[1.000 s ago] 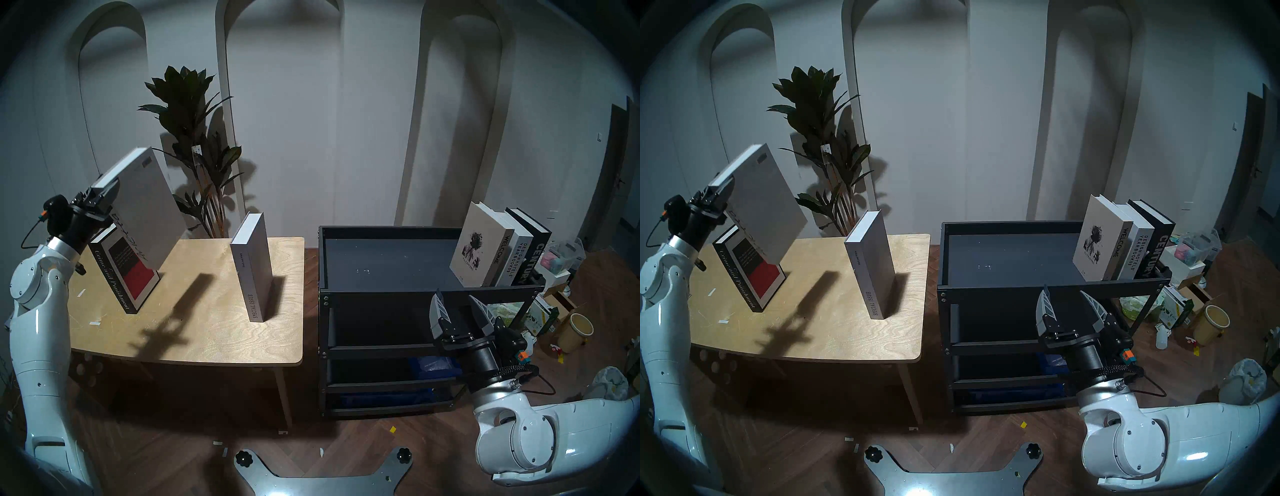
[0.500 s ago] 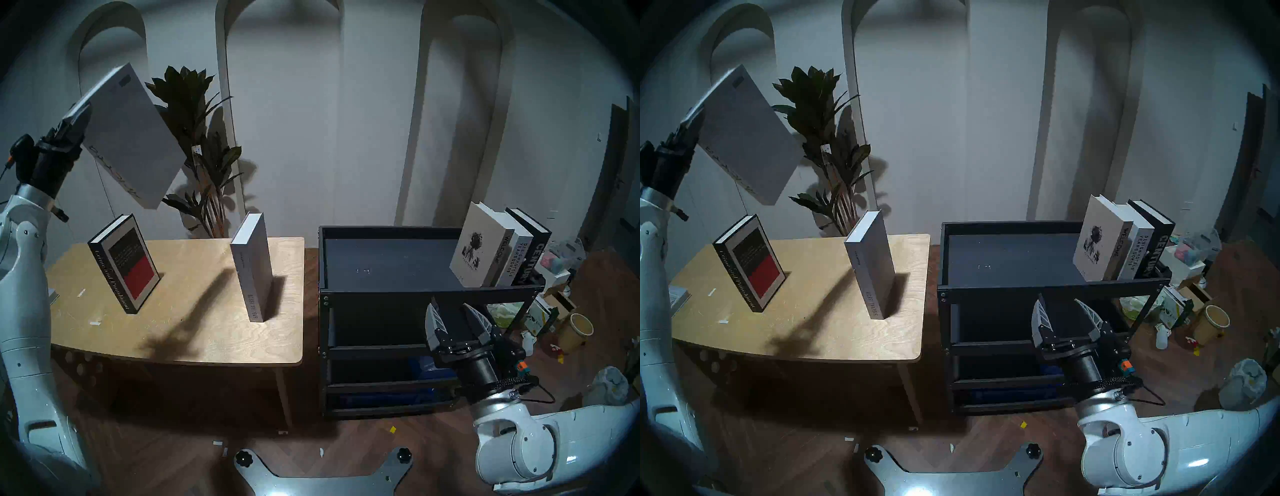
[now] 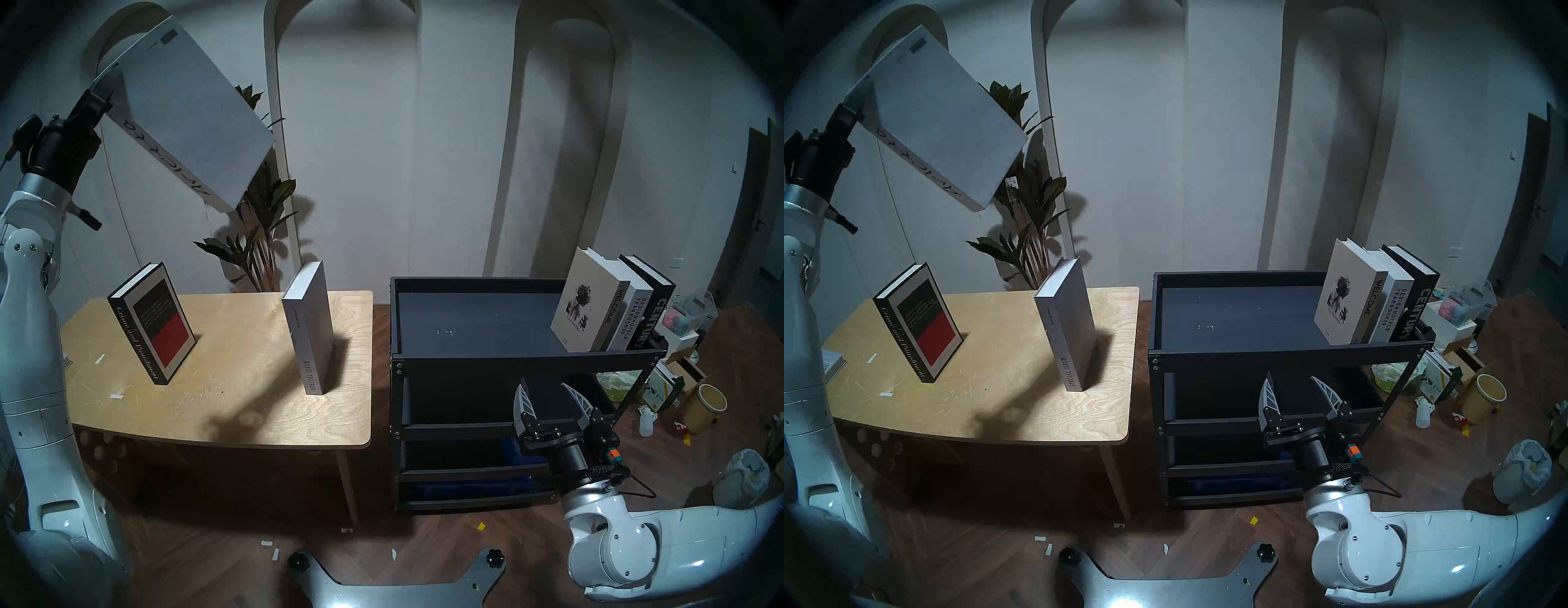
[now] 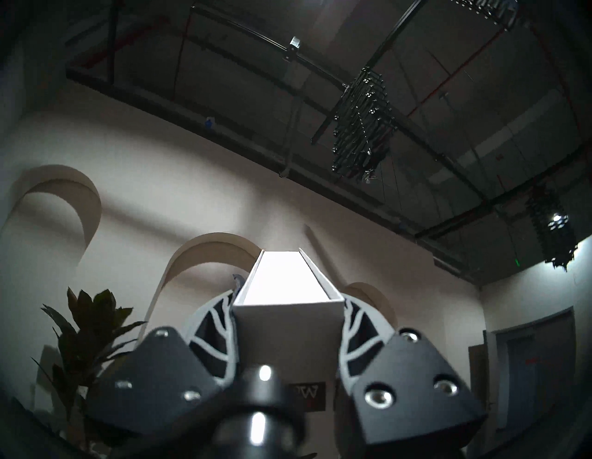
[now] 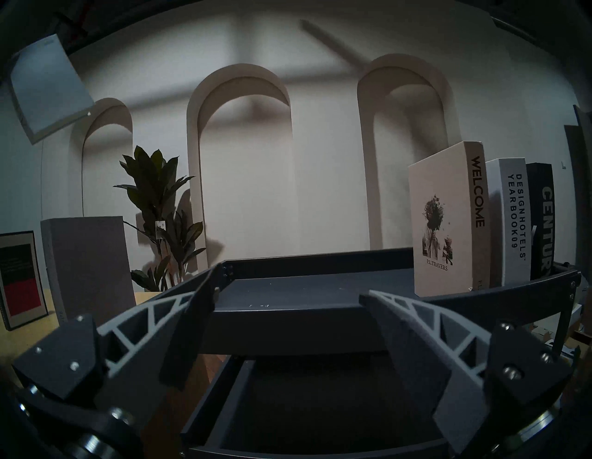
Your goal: Move the books from the display table onto the shelf, standing them upright with spines facing out and tallest at one end
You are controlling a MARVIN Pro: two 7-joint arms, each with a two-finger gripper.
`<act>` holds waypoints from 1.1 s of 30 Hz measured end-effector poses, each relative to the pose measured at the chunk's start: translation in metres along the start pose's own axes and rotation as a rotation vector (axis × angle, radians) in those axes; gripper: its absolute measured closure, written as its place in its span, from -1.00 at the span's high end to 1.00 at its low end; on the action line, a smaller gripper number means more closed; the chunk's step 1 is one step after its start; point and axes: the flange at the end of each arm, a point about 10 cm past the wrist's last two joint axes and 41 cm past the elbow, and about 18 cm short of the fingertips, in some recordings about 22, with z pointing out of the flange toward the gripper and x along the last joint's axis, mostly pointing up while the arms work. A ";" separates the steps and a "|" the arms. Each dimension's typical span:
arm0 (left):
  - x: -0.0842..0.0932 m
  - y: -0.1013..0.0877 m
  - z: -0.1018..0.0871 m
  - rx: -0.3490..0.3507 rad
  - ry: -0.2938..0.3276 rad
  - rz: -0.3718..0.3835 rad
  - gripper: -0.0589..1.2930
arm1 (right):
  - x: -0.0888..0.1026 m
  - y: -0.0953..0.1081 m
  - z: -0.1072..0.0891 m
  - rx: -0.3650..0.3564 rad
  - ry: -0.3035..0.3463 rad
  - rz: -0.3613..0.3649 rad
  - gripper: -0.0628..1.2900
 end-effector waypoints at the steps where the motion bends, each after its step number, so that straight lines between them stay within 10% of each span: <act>1: -0.001 0.002 0.001 0.001 -0.002 -0.011 -0.34 | -0.001 -0.001 0.002 0.002 0.001 -0.008 0.88; 10: -0.017 0.018 0.011 0.017 -0.036 -0.108 -0.34 | -0.002 -0.021 0.029 0.051 0.042 -0.106 0.88; 33: -0.065 0.060 0.030 0.000 -0.155 -0.253 -0.34 | 0.076 -0.122 0.085 0.274 0.371 -0.222 0.88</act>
